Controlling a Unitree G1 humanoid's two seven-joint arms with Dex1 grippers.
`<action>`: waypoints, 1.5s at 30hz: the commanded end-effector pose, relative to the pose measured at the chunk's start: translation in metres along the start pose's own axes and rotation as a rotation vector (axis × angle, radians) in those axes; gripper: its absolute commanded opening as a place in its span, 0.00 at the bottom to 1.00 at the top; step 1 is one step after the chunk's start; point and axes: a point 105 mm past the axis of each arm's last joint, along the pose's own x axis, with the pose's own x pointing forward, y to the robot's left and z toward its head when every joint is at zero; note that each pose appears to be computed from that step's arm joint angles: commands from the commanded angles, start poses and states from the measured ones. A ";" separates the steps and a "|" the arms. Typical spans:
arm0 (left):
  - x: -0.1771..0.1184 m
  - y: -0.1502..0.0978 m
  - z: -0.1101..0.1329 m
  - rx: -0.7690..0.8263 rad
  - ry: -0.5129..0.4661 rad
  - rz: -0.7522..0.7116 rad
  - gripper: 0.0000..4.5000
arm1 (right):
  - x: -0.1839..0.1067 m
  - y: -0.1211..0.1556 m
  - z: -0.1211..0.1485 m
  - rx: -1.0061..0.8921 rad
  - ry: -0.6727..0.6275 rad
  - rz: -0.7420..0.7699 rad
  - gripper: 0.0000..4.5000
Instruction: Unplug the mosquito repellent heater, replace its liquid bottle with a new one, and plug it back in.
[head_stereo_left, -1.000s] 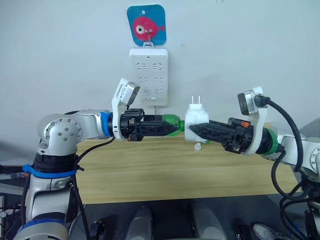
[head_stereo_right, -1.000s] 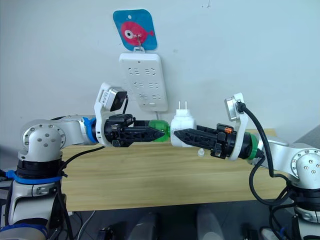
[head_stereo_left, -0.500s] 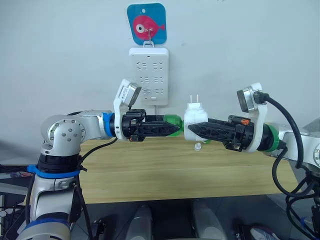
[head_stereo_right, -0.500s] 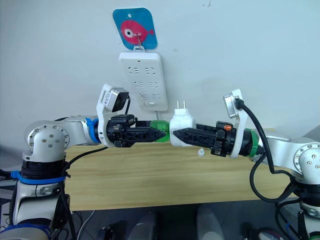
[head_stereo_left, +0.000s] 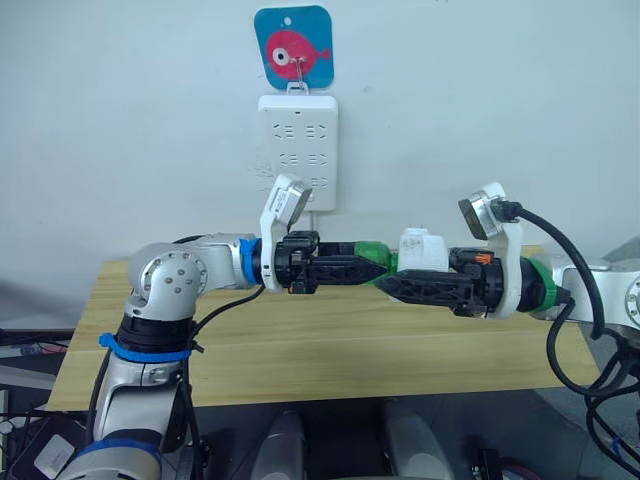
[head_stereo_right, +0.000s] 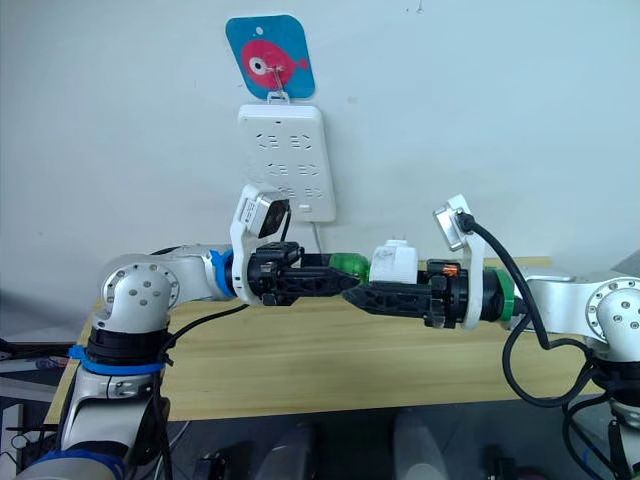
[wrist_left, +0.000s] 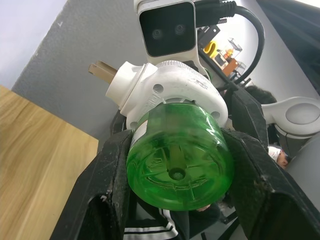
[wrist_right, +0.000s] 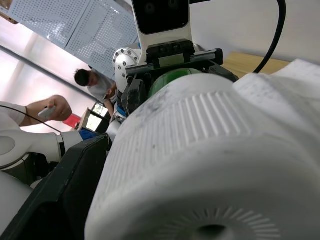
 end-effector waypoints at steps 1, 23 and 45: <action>-0.002 -0.002 0.010 0.024 -0.067 0.001 0.51 | -0.004 0.015 0.002 -0.050 0.014 0.041 1.00; -0.011 0.002 0.023 -0.040 -0.114 0.022 0.51 | -0.060 -0.051 -0.041 -0.551 0.260 -0.374 0.33; -0.016 -0.001 0.023 -0.089 -0.078 0.015 0.51 | -0.007 -0.049 0.011 -0.711 0.066 -0.112 0.00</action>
